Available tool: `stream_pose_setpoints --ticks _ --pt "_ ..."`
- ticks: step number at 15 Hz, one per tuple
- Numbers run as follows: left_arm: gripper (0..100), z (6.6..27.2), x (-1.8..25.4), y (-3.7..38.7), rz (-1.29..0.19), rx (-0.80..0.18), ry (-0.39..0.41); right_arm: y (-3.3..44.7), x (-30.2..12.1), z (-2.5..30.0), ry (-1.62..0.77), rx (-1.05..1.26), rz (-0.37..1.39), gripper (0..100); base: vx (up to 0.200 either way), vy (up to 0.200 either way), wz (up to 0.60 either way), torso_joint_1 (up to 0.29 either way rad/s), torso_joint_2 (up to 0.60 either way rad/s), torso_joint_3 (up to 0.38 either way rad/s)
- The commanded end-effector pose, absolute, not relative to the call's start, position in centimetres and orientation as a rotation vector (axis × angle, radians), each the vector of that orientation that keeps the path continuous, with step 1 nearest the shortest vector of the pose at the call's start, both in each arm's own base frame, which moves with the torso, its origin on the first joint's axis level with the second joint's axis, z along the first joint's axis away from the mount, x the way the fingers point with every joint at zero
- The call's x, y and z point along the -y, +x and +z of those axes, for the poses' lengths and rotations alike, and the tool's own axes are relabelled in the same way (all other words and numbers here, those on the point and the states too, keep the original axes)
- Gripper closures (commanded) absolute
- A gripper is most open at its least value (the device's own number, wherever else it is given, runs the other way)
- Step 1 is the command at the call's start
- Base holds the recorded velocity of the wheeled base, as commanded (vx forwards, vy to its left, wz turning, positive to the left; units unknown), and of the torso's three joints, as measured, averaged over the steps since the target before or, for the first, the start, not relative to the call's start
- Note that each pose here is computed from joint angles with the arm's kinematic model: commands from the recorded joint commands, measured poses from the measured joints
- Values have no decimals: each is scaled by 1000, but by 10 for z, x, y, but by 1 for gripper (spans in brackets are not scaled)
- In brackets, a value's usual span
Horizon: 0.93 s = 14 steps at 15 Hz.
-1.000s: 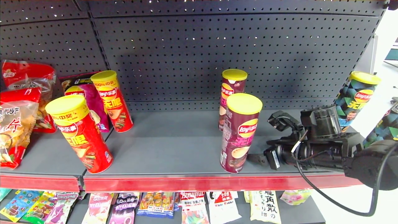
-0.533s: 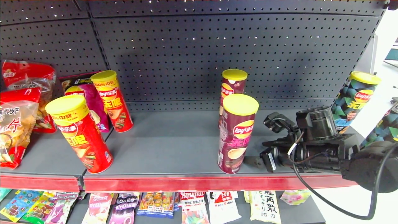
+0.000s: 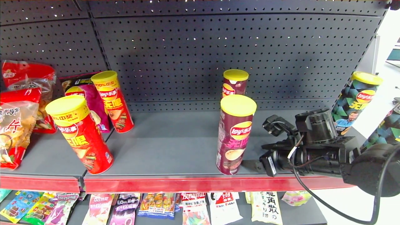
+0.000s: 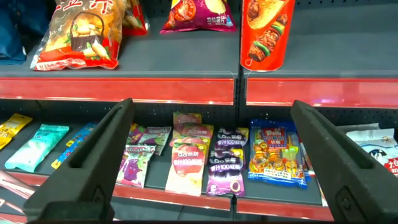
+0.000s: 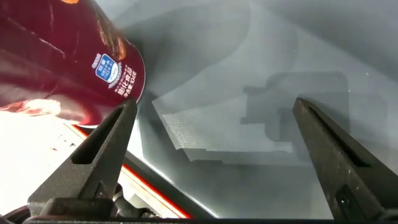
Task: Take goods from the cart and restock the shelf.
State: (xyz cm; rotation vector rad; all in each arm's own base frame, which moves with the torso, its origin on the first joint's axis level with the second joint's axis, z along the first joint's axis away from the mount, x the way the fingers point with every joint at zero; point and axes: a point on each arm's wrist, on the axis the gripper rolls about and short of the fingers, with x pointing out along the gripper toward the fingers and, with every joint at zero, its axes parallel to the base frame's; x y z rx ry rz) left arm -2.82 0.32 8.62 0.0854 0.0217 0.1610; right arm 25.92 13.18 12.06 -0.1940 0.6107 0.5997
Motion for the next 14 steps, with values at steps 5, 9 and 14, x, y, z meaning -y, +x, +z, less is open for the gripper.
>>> stream_pose_setpoints --ticks 5,9,14 --pt "0 86 -3 -28 162 -22 85 258 -131 120 -195 -615 602 0 0 0 0 0 0 0" --pt "0 86 -3 -28 162 -22 85 257 -132 120 -195 -615 603 0 0 0 0 0 0 0" --pt "0 86 -3 -28 162 -22 85 256 -135 120 -197 -611 614 0 0 0 0 0 0 0"
